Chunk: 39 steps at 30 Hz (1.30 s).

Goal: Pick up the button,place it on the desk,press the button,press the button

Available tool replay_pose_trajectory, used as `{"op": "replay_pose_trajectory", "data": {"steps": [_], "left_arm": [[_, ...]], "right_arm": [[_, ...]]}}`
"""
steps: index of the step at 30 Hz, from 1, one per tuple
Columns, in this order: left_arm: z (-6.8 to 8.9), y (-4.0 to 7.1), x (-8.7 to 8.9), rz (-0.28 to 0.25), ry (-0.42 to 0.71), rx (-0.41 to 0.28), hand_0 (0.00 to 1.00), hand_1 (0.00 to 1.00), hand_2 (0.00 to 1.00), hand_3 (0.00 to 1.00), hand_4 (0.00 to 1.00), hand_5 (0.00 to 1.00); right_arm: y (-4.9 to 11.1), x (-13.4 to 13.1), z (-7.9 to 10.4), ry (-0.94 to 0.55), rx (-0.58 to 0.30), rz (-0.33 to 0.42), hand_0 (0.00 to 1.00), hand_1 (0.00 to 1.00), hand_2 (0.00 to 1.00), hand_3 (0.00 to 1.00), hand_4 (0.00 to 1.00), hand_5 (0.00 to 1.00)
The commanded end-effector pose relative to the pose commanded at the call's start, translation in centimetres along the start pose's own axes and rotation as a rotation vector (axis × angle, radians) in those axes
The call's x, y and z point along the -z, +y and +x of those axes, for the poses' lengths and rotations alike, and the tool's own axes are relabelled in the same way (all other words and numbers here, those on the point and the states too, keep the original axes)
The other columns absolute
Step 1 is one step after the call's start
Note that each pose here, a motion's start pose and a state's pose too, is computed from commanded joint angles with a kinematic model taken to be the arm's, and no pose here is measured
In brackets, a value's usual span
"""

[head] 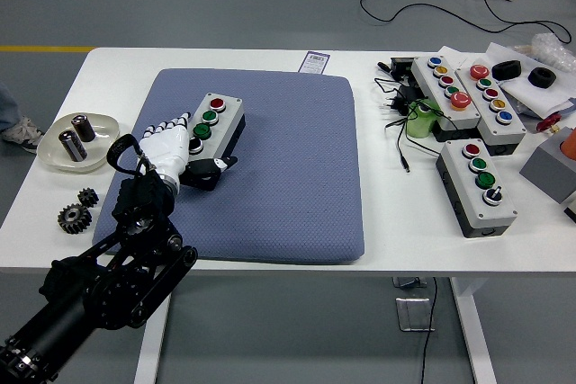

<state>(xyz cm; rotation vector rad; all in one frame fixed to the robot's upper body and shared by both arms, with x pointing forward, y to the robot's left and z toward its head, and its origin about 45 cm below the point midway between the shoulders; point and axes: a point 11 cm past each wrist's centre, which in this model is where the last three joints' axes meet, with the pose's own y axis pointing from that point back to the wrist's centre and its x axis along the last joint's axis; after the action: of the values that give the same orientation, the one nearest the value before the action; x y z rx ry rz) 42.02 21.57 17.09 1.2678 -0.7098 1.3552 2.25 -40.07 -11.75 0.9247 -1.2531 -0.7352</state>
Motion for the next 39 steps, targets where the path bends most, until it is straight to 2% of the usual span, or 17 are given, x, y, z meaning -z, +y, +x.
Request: {"op": "replay_pose_trajectory", "data": {"steps": [5, 6, 11, 12, 17, 18, 23, 24, 29, 30, 35, 36, 39], "left_arm": [[0.1, -0.4, 0.3, 0.014, -0.007, 0.001, 0.934, 0.998, 0.998, 0.998, 0.998, 0.649], [0.1, -0.5, 0.3, 0.015, -0.011, 0.003, 0.842, 0.994, 0.998, 0.998, 0.978, 0.582], [0.2, -0.7, 0.3, 0.019, -0.026, 0.012, 0.842, 0.994, 0.998, 0.998, 0.978, 0.582], [0.2, -0.8, 0.3, 0.019, -0.028, 0.013, 0.571, 0.773, 0.951, 0.957, 0.835, 0.382], [0.1, -0.7, 0.1, 0.013, -0.038, 0.016, 0.571, 0.773, 0.951, 0.957, 0.835, 0.382], [0.1, -0.7, 0.0, 0.012, -0.039, 0.015, 0.506, 0.540, 0.638, 0.654, 0.640, 0.149], [-0.1, -0.9, 0.2, 0.019, -0.049, 0.013, 0.506, 0.540, 0.638, 0.654, 0.640, 0.149], [-0.2, -0.9, 0.3, 0.021, -0.049, 0.012, 0.335, 0.363, 0.427, 0.457, 0.465, 0.002], [-0.4, -1.1, 0.7, 0.033, -0.051, 0.005, 0.335, 0.363, 0.427, 0.457, 0.465, 0.002], [-0.4, -1.1, 0.8, 0.035, -0.051, 0.003, 0.264, 0.273, 0.331, 0.375, 0.312, 0.002], [-0.3, -1.2, 0.8, 0.036, -0.040, -0.019, 0.264, 0.273, 0.331, 0.375, 0.312, 0.002], [-0.1, -1.2, 0.8, 0.036, -0.033, -0.031, 0.225, 0.232, 0.279, 0.314, 0.241, 0.002], [0.2, -1.3, 0.9, 0.033, -0.032, -0.050, 0.225, 0.232, 0.279, 0.314, 0.241, 0.002]], "right_arm": [[0.0, 0.1, 0.0, 0.002, -0.001, 0.001, 0.673, 0.658, 0.674, 0.624, 0.310, 0.173], [0.0, 0.1, 0.0, 0.002, -0.001, 0.001, 0.673, 0.658, 0.674, 0.624, 0.310, 0.173], [0.0, 0.1, 0.0, 0.004, 0.000, 0.003, 0.673, 0.658, 0.674, 0.624, 0.310, 0.173], [0.0, 0.1, 0.0, 0.004, 0.000, 0.003, 0.673, 0.658, 0.674, 0.624, 0.310, 0.173], [0.0, 0.1, 0.0, 0.007, -0.001, 0.002, 0.673, 0.658, 0.674, 0.624, 0.310, 0.173], [0.0, 0.0, 0.0, 0.007, -0.001, 0.002, 0.673, 0.658, 0.674, 0.624, 0.310, 0.173], [0.0, -0.1, 0.1, 0.012, -0.004, 0.000, 0.673, 0.658, 0.674, 0.624, 0.310, 0.173], [0.0, -0.1, 0.1, 0.013, -0.004, 0.000, 0.673, 0.658, 0.674, 0.624, 0.310, 0.173], [0.0, -0.1, 0.2, 0.013, -0.008, 0.000, 0.673, 0.658, 0.674, 0.624, 0.310, 0.173], [0.0, -0.1, 0.2, 0.013, -0.008, 0.000, 0.673, 0.658, 0.674, 0.624, 0.310, 0.173], [0.0, 0.0, 0.2, 0.012, -0.009, 0.001, 0.673, 0.658, 0.674, 0.624, 0.310, 0.173], [0.0, 0.1, 0.3, 0.012, -0.009, 0.001, 0.673, 0.658, 0.674, 0.624, 0.310, 0.173], [0.0, 0.1, 0.3, 0.012, -0.010, 0.001, 0.673, 0.658, 0.674, 0.624, 0.310, 0.173]]}}
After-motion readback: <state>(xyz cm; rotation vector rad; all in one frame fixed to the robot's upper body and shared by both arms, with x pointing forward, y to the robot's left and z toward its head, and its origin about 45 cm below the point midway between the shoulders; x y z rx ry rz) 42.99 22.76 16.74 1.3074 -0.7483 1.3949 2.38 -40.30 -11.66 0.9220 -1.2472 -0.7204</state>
